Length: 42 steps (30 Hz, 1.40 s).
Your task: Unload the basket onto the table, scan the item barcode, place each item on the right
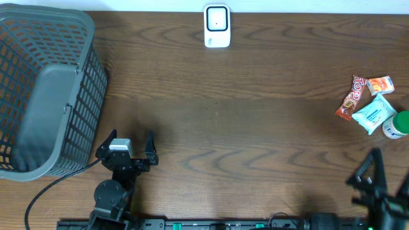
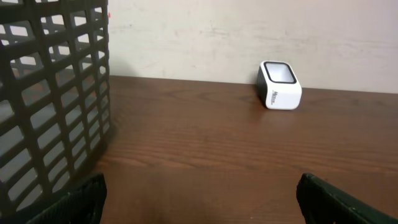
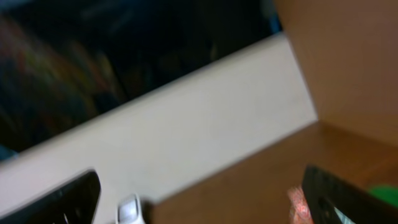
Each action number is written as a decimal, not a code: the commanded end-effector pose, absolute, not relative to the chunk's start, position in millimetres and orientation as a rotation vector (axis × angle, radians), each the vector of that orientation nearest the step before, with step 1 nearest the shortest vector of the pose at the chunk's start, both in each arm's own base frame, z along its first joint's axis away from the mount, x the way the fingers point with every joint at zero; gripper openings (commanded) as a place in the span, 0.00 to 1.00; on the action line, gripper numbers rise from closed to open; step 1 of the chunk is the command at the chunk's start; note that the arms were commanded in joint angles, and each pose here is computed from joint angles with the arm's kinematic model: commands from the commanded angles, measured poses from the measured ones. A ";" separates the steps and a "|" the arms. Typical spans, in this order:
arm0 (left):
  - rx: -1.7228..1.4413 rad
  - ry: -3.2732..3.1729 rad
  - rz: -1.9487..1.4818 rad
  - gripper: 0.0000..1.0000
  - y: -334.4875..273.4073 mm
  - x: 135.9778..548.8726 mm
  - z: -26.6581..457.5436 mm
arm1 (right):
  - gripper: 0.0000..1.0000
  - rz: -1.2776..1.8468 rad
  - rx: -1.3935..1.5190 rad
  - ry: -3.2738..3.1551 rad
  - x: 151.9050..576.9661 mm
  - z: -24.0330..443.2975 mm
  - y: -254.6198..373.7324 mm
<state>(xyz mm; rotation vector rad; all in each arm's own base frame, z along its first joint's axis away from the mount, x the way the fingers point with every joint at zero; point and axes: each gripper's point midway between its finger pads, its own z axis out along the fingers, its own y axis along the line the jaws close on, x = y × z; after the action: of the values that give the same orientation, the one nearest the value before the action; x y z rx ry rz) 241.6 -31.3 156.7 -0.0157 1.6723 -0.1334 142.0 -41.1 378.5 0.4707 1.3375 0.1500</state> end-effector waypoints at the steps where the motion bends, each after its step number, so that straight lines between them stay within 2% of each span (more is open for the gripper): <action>1: -0.011 1.713 -0.101 0.98 -28.9 241.8 139.8 | 0.99 0.201 0.400 1.351 170.4 356.6 -28.2; 4: -0.011 1.713 -0.101 0.98 -28.9 241.8 139.8 | 0.99 0.227 0.371 1.330 193.0 335.5 -23.2; 12: -0.011 1.713 -0.101 0.98 -28.9 241.8 139.8 | 0.99 0.242 0.352 1.301 218.8 285.5 -21.0; 25: -0.011 1.713 -0.101 0.98 -28.9 241.8 139.8 | 0.99 0.226 0.360 1.423 244.1 202.9 -19.7; 31: -0.011 1.713 -0.101 0.98 -28.9 241.8 139.8 | 0.99 0.115 0.022 1.503 246.0 191.9 8.8; 37: -0.011 1.713 -0.101 0.98 -28.9 241.8 139.8 | 0.99 0.151 0.207 1.631 246.2 157.4 -5.7; 42: -0.011 1.713 -0.101 0.98 -28.9 241.8 139.8 | 0.99 0.152 0.225 1.633 246.1 156.6 -7.3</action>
<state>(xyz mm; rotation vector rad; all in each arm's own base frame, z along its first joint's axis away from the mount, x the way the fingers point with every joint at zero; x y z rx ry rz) 241.6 -31.3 156.8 -0.0158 1.6719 -0.1334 246.4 -5.8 156.9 0.1952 1.6365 0.1450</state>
